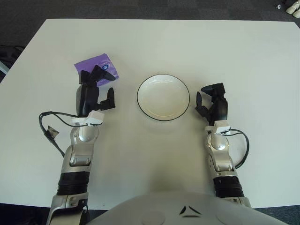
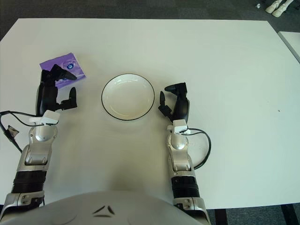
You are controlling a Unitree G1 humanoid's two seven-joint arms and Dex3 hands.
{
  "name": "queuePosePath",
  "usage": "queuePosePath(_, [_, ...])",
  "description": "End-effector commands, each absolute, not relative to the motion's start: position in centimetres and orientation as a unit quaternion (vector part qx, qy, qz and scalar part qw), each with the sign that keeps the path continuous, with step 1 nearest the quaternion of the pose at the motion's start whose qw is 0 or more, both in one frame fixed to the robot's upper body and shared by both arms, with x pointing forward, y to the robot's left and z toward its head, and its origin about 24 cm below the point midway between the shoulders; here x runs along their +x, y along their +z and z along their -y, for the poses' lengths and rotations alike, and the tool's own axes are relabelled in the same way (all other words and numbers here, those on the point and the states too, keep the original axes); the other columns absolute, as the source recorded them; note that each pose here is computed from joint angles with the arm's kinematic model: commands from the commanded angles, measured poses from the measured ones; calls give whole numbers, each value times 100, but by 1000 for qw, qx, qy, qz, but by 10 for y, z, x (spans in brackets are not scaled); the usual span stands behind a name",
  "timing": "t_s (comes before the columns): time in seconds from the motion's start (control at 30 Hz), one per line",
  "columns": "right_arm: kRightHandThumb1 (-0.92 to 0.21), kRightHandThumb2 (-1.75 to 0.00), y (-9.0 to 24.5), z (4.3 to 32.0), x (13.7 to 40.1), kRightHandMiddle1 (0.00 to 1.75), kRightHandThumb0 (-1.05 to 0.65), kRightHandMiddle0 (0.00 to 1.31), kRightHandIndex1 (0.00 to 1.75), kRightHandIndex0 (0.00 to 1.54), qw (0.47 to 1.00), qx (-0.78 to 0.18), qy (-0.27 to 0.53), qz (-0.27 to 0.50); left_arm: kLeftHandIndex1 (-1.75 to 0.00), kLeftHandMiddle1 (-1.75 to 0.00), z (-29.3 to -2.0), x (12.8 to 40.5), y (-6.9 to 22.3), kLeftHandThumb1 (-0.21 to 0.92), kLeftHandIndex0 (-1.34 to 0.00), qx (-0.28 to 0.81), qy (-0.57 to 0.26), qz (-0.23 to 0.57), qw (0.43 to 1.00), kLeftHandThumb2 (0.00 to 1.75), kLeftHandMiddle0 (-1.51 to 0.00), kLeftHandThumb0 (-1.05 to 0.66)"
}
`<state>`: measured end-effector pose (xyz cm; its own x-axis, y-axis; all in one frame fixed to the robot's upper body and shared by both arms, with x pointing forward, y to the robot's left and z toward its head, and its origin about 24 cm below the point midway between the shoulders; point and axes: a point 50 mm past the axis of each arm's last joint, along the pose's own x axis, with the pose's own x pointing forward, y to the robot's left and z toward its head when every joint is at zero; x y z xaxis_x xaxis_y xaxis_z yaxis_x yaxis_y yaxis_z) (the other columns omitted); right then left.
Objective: Put the tissue paper into the plate.
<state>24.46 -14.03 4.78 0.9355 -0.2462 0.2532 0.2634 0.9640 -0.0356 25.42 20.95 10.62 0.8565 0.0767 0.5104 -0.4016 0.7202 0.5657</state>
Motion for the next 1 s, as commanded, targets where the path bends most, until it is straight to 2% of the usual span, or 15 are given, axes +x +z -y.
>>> queuePosePath(0.0, [-71,-82,17,144,234,175,-37,31,130,59,989,-37,-138,46,-175,-171,-224,259,106,63,-7,383,156,233,880,79,-13,-83])
queuePosePath(0.13, [-71,-82,16,145,234,175,-37,31,130,59,989,-38,-138,43,-175,-170,-231,261,104,68,-2,403,161,231,871,69,-6,-98])
queuePosePath(0.17, [-71,-82,16,145,234,175,-37,31,129,59,989,-38,-138,42,-156,-155,-236,262,104,71,-1,416,164,228,865,65,-4,-101])
queuePosePath(0.23, [-72,-81,16,145,234,175,-37,31,129,59,989,-38,-138,42,-136,-138,-242,264,104,78,-1,432,167,227,857,54,-2,-103])
queuePosePath(0.3, [-73,-80,16,145,234,175,-37,31,129,59,989,-39,-139,41,-114,-121,-244,267,115,84,0,437,168,250,848,44,-1,-104])
queuePosePath(0.37, [-74,-78,17,145,234,175,-37,30,129,59,989,-39,-139,40,-84,-95,-243,270,127,89,0,437,167,271,841,35,0,-104])
queuePosePath(0.43, [-75,-77,16,145,234,175,-37,29,129,58,989,-39,-139,40,-71,-82,-240,273,134,90,0,435,165,285,838,32,0,-105])
queuePosePath(0.47, [-75,-77,16,145,234,175,-37,29,129,58,989,-39,-139,41,-56,-66,-237,277,138,91,0,433,159,297,836,31,0,-105])
queuePosePath(0.57, [-74,-78,17,145,235,175,-37,30,129,58,988,-38,-141,44,-25,-33,-236,288,147,92,0,436,132,316,832,32,0,-105])
queuePosePath(0.7, [-72,-80,17,145,236,175,-37,31,129,59,988,-36,-142,46,-6,-9,-234,298,149,92,0,453,97,313,829,33,0,-105])
queuePosePath(0.97, [-70,-83,17,145,236,175,-38,32,129,60,988,-36,-141,50,0,0,-239,316,147,90,0,535,47,290,792,33,0,-105])
